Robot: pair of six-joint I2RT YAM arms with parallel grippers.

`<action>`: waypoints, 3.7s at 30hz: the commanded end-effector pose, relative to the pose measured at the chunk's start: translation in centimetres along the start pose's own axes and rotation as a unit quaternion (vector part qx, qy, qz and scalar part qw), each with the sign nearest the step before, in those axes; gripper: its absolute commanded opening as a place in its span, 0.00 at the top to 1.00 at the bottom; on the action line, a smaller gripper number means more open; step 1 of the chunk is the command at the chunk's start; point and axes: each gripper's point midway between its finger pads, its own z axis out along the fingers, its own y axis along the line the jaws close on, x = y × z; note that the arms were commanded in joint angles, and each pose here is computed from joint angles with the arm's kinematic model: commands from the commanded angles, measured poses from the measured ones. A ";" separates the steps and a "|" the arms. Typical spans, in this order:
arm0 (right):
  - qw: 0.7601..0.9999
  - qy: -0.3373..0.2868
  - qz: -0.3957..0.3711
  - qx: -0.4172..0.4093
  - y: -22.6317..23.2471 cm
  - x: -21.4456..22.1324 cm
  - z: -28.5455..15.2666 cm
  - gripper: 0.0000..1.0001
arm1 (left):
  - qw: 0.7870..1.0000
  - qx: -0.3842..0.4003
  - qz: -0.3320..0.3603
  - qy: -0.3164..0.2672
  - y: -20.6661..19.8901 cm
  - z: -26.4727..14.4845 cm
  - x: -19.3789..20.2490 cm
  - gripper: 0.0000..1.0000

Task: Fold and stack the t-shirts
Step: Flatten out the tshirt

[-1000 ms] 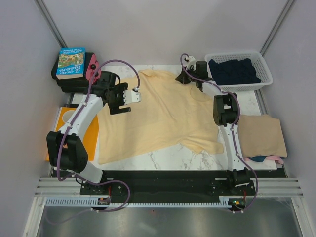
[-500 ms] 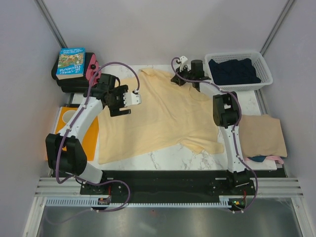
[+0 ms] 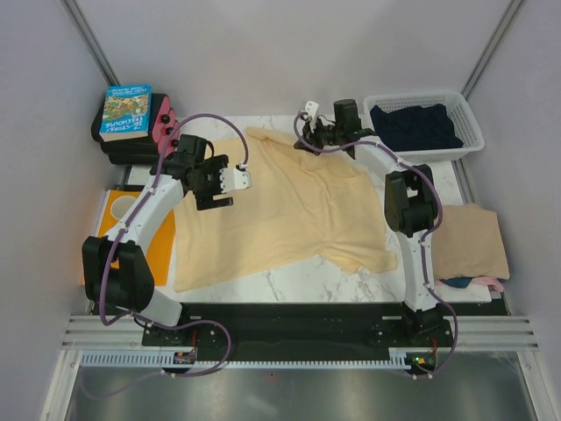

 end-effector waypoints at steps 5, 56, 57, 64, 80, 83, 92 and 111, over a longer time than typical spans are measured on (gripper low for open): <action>0.960 0.099 -0.162 -0.206 9.9 2.8 -5.1 1.00 | 0.998 -0.028 0.042 -0.024 1.4 -0.6 -1.3 0.10; 0.950 0.035 0.306 -0.041 -0.3 6.7 -1.2 0.43 | 0.998 -0.030 0.039 -0.038 1.5 -0.3 -1.9 0.10; 0.951 0.038 0.304 -0.041 -0.2 6.8 -1.2 0.45 | 0.998 -0.029 0.039 -0.037 1.4 -0.3 -1.8 0.10; 0.965 0.078 0.251 0.014 -1.4 7.8 -1.6 0.43 | 0.998 -0.029 0.038 -0.045 1.2 -0.4 -2.1 0.10; 0.971 0.139 0.192 -0.014 1.9 8.5 1.2 0.61 | 0.997 -0.035 0.043 -0.047 1.5 -0.4 -2.3 0.10; 0.971 0.143 0.190 -0.004 1.6 8.5 1.2 0.94 | 0.997 -0.035 0.042 -0.050 1.5 -0.3 -2.4 0.10; 0.985 0.092 0.079 0.123 -4.7 1.2 -0.1 1.00 | 0.997 -0.028 0.032 -0.062 0.8 0.2 -2.6 0.10; 0.739 0.147 -0.488 0.441 -19.2 -2.9 -0.6 0.76 | 0.996 -0.015 0.012 -0.088 0.1 1.1 -3.7 0.10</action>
